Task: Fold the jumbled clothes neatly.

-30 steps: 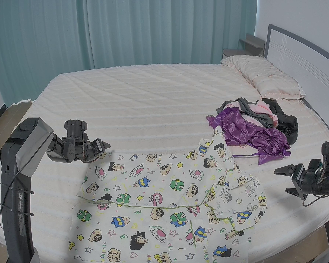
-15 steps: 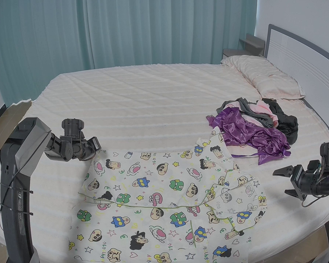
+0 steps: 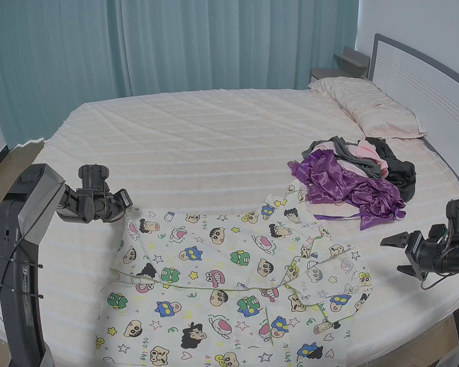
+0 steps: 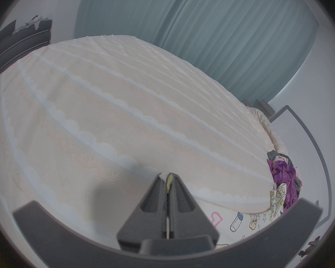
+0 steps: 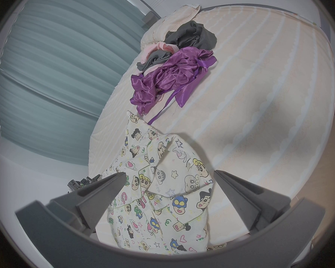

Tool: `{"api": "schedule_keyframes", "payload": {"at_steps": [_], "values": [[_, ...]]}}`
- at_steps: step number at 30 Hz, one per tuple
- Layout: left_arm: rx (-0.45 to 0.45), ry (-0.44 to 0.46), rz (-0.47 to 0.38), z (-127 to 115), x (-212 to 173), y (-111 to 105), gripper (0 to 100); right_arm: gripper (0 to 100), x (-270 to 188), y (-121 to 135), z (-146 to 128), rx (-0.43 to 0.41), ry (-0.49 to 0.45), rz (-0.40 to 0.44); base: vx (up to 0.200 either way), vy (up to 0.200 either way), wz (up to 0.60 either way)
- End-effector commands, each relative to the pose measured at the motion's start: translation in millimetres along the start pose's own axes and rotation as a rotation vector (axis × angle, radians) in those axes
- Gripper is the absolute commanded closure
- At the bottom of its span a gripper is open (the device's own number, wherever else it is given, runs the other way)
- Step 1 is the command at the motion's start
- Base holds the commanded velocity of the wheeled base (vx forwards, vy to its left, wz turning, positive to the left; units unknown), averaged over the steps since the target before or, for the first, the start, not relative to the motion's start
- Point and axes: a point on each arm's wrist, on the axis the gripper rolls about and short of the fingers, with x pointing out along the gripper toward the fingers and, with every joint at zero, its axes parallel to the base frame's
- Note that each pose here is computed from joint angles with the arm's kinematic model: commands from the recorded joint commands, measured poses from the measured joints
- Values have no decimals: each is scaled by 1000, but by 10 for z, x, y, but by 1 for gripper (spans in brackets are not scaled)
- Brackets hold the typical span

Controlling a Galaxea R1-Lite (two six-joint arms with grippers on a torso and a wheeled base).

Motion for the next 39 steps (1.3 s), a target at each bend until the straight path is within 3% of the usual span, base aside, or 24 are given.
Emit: {"api": "schedule_keyframes", "payload": {"at_steps": [1,8,9,19,28,39], "values": [[-5,-7,8,26,-15,31,100,0,2,-2,0,0,1,-1,0,0,0],[-4,-6,9,18,-13,27,100,0,-4,2,1,-1,-1,1,0,0,0],[-4,-5,10,17,-13,28,0,0,-4,2,1,-1,-1,1,0,0,0],[-13,-7,21,92,-139,41,0,0,-17,0,-8,-1,-3,2,0,0,0],[-53,99,-1,63,-803,75,0,0,-40,-45,-68,2,9,-6,0,0,0],[-99,306,-6,-549,-1491,182,0,0,-171,-48,-127,-13,-41,36,0,0,0]]}}
